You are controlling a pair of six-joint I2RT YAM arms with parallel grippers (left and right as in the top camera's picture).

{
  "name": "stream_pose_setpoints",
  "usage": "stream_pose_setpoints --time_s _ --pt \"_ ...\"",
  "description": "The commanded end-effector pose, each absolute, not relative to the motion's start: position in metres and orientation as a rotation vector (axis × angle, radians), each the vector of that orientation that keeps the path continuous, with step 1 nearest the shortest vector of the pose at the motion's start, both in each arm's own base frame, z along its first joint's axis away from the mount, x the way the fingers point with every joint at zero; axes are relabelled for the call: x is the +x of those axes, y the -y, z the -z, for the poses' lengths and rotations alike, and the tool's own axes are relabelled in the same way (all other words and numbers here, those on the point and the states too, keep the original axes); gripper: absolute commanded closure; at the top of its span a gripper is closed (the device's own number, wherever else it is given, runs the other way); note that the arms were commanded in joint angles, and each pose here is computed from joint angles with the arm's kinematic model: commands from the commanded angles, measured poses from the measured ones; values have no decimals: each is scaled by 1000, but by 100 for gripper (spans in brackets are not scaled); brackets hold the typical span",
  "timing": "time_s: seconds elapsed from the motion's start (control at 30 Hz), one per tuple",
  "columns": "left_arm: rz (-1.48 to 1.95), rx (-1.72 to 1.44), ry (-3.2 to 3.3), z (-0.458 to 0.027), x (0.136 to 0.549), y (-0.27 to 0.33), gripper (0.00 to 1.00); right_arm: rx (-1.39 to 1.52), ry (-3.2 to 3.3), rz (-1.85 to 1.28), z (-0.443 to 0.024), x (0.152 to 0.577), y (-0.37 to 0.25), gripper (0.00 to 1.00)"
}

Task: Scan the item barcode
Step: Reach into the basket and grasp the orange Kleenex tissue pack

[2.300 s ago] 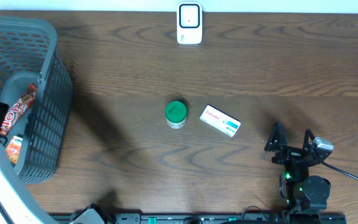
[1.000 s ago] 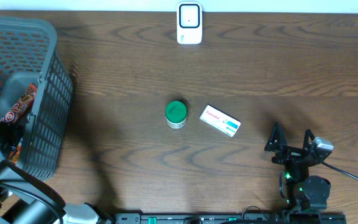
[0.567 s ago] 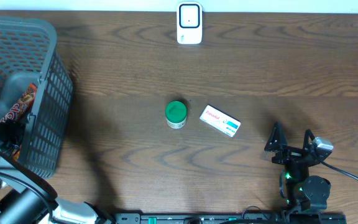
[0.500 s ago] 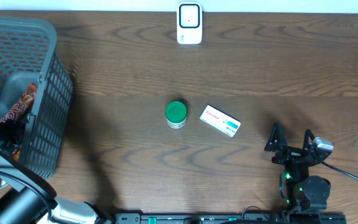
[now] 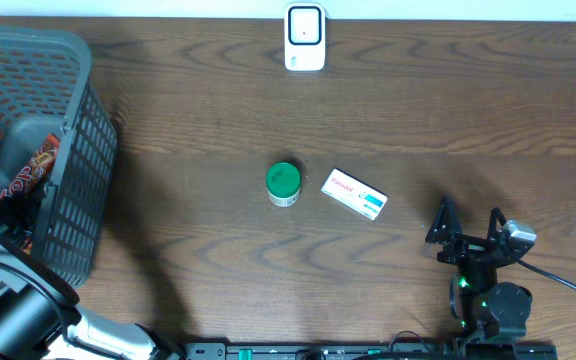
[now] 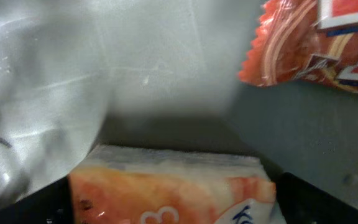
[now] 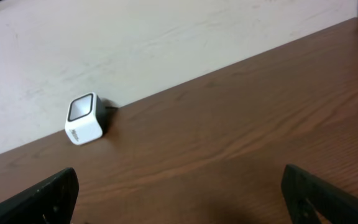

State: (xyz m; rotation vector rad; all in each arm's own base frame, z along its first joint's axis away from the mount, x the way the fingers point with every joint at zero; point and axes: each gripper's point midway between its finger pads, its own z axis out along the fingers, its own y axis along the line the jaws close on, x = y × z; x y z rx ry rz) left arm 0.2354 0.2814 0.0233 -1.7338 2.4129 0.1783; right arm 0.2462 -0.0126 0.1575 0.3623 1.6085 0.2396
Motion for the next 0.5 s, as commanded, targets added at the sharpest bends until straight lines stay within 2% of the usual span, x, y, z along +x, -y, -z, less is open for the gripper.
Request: stream_pose_setpoints --time_s 0.0,0.17,0.33,0.47 --pt "-174 -1765 -2508 4 223 -272 15 359 -1608 -223 -157 246 15 1" --pt "-174 -1766 -2509 1 222 -271 35 359 -1608 -223 -157 246 15 1" --pt "-165 -1762 -2503 -8 222 -269 36 359 -1608 -223 -157 246 15 1" --pt "-180 -1734 -2457 -41 227 -274 36 359 -1608 -223 -157 246 15 1"
